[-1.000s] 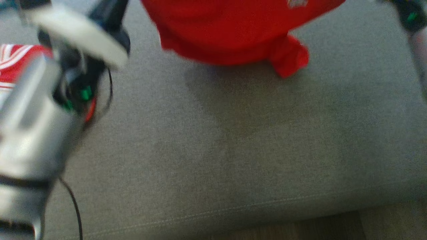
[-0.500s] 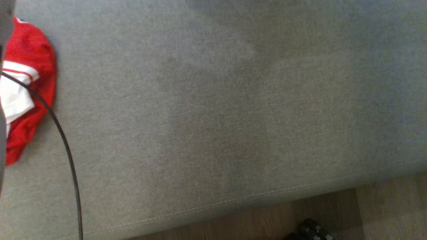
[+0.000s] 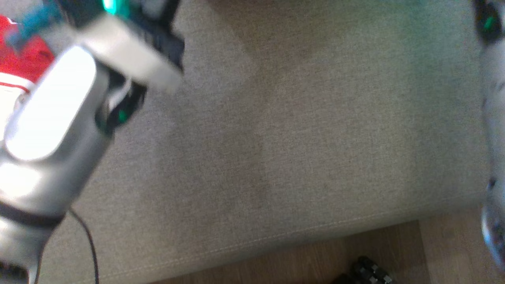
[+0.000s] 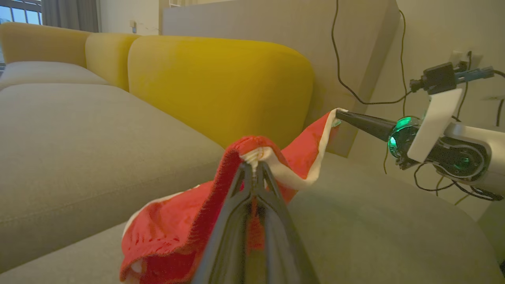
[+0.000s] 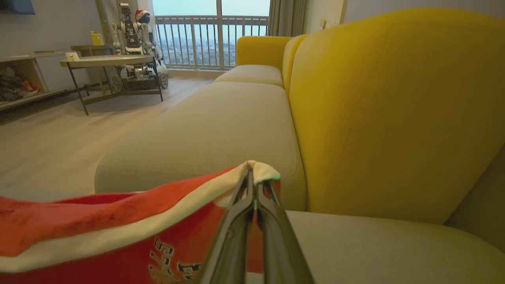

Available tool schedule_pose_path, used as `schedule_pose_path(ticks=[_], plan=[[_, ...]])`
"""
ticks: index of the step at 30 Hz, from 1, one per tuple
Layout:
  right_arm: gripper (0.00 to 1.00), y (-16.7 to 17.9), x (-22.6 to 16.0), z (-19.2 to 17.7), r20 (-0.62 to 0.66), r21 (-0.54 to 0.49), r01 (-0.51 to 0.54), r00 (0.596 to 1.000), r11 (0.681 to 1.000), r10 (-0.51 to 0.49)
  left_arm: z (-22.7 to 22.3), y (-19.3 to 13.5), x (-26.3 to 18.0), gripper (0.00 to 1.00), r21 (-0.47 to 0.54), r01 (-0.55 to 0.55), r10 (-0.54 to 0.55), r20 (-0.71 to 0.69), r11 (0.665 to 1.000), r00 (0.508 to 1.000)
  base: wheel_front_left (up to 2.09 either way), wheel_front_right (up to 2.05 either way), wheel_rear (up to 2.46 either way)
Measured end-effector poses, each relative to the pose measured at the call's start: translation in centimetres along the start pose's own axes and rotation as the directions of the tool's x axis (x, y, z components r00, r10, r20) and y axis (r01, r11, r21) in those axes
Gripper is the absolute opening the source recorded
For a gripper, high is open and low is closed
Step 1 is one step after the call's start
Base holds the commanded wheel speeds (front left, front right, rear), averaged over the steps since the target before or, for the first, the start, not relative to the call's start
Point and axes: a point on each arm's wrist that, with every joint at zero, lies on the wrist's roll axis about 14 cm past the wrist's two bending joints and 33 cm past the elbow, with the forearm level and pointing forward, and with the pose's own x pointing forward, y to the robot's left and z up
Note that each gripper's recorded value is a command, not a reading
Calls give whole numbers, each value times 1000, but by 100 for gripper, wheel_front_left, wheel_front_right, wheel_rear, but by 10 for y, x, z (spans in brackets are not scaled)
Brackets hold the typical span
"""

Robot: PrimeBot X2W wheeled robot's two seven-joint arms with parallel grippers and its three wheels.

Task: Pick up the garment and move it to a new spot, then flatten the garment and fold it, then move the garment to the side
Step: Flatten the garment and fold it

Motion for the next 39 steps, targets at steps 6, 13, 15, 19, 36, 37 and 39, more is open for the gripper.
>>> schedule_pose_path(ticks=[6, 13, 15, 19, 36, 37, 39], plan=[[0, 8, -71, -32, -89, 52, -12, 996, 999, 17, -29, -33, -57, 0, -66, 3, -9, -97, 998, 995, 0, 0, 0], [0, 6, -183, -53, -201, 150, 39, 980, 988, -8, -43, -74, -117, 0, -83, -20, 5, -185, 996, 983, 0, 0, 0], [0, 6, -210, -52, -222, 175, 63, 975, 983, -23, -41, -80, -129, 0, -80, -37, 21, -190, 996, 982, 0, 0, 0], [0, 1, -250, -35, -218, 198, 101, 974, 975, -57, -34, -97, -153, 0, -82, -61, 44, -192, 995, 980, 0, 0, 0], [0, 4, -199, 4, -167, -77, 17, 985, 997, -30, -10, -92, -143, 0, -315, -204, 185, -88, 927, 979, 0, 0, 0], [0, 4, -189, 3, -170, -103, 12, 985, 995, -30, -10, -88, -137, 0, -336, -210, 192, -87, 918, 978, 0, 0, 0], [0, 3, -169, -2, -182, -128, 8, 983, 992, -31, -9, -79, -126, 0, -366, -223, 209, -78, 904, 975, 0, 0, 0]])
